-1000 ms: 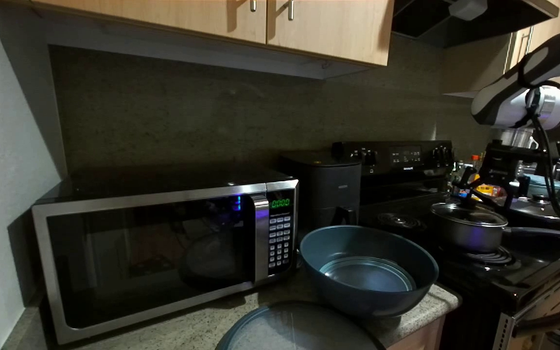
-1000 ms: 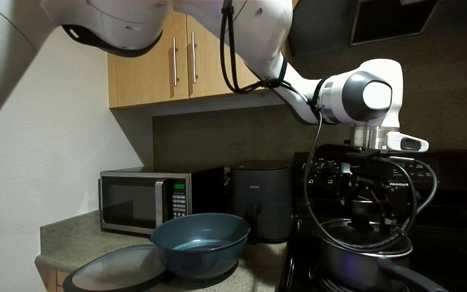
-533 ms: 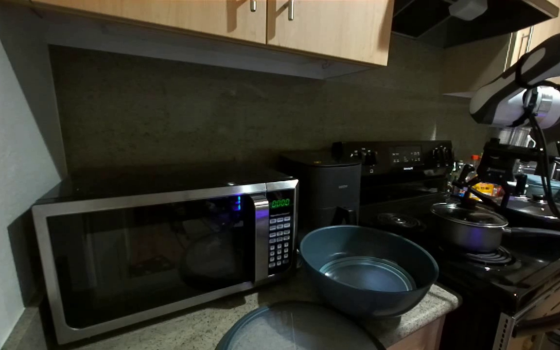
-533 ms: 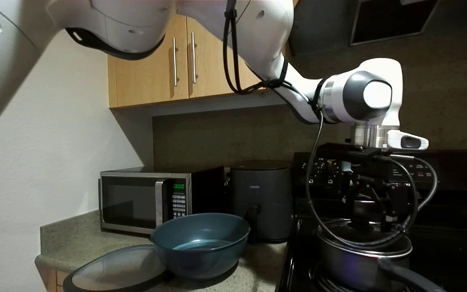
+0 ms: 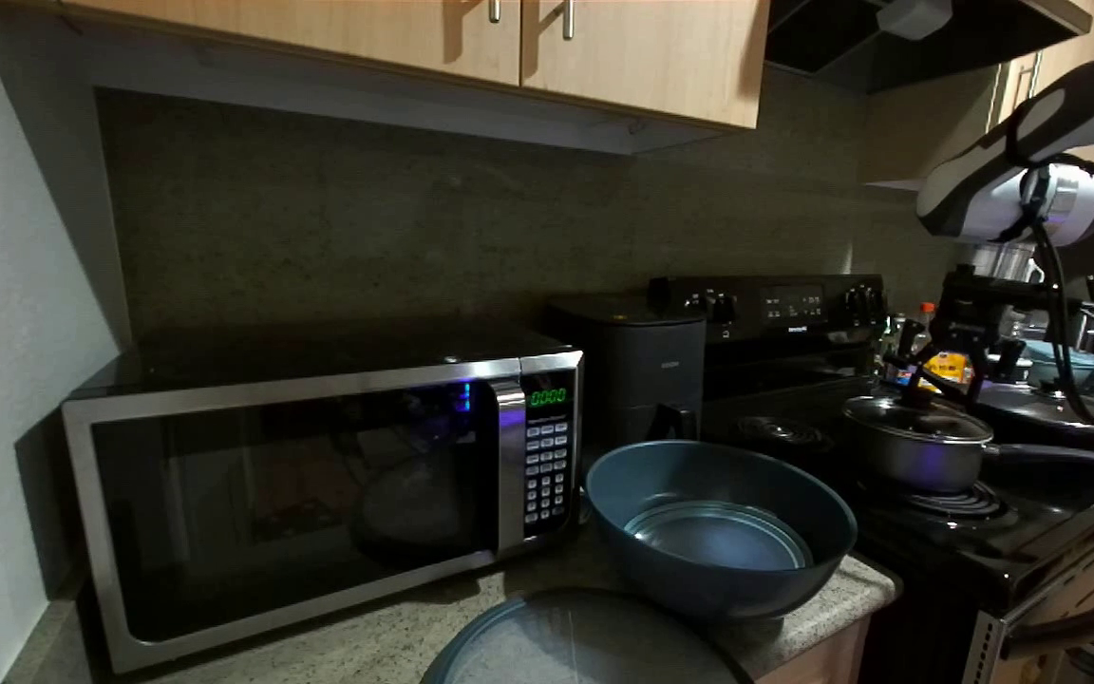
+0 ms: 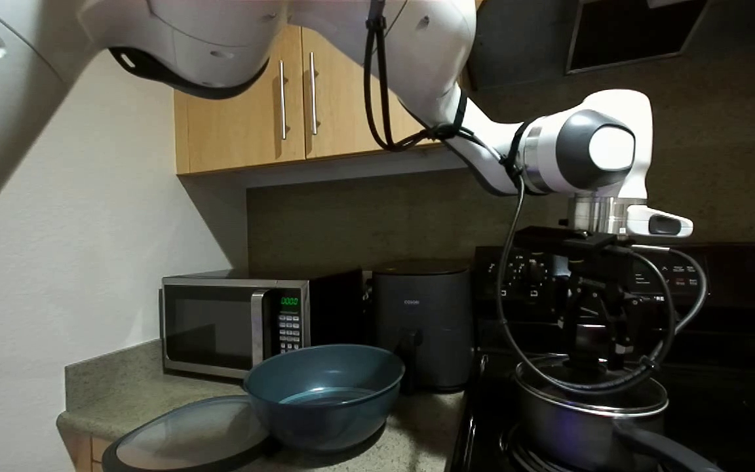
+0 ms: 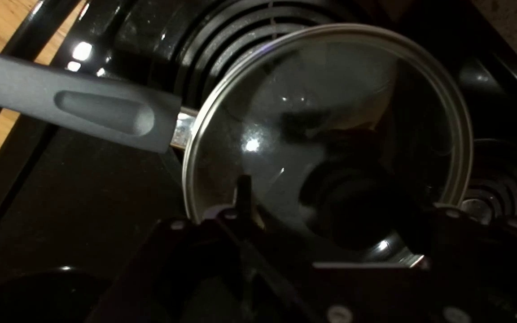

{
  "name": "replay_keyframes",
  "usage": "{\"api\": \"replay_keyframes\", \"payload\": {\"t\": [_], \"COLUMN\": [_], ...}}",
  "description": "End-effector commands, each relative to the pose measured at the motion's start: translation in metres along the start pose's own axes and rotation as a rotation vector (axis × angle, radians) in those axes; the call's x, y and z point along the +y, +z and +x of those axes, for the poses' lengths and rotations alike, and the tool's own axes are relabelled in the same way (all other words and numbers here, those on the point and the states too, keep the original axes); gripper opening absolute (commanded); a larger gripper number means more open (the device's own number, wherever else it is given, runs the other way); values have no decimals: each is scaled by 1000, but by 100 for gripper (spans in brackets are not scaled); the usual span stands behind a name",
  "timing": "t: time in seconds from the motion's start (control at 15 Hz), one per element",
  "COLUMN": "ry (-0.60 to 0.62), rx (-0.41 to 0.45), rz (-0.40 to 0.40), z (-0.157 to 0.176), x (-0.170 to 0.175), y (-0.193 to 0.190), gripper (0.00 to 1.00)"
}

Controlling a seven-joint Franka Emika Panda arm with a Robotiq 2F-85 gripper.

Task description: Remove the lid from the bowl and put it on the pan

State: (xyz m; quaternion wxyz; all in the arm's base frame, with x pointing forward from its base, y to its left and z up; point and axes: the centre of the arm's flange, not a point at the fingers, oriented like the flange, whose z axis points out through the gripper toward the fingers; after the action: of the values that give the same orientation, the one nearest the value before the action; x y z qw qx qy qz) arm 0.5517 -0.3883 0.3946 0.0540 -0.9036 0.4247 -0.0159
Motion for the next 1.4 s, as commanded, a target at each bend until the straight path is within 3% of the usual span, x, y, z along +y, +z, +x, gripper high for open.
{"api": "replay_keyframes", "payload": {"t": [0.0,0.07,0.2,0.27,0.33,0.4,0.47,0.53,0.6,0.73,1.33], "ry": [14,14,14,5,5,4,4,4,3,4,16], "rx": [-32,-40,-46,-15,-15,-16,-16,-16,-18,-23,-48], "rz": [26,33,27,20,20,19,19,19,21,24,14], "z": [8,8,8,2,3,3,3,2,2,3,4], "x": [3,2,1,-4,-4,-4,-5,-5,-5,-5,-6], "y": [1,1,0,-4,-4,-3,-3,-3,-3,-1,7], "gripper": [45,39,78,80,59,65,72,99,96,100,100]}}
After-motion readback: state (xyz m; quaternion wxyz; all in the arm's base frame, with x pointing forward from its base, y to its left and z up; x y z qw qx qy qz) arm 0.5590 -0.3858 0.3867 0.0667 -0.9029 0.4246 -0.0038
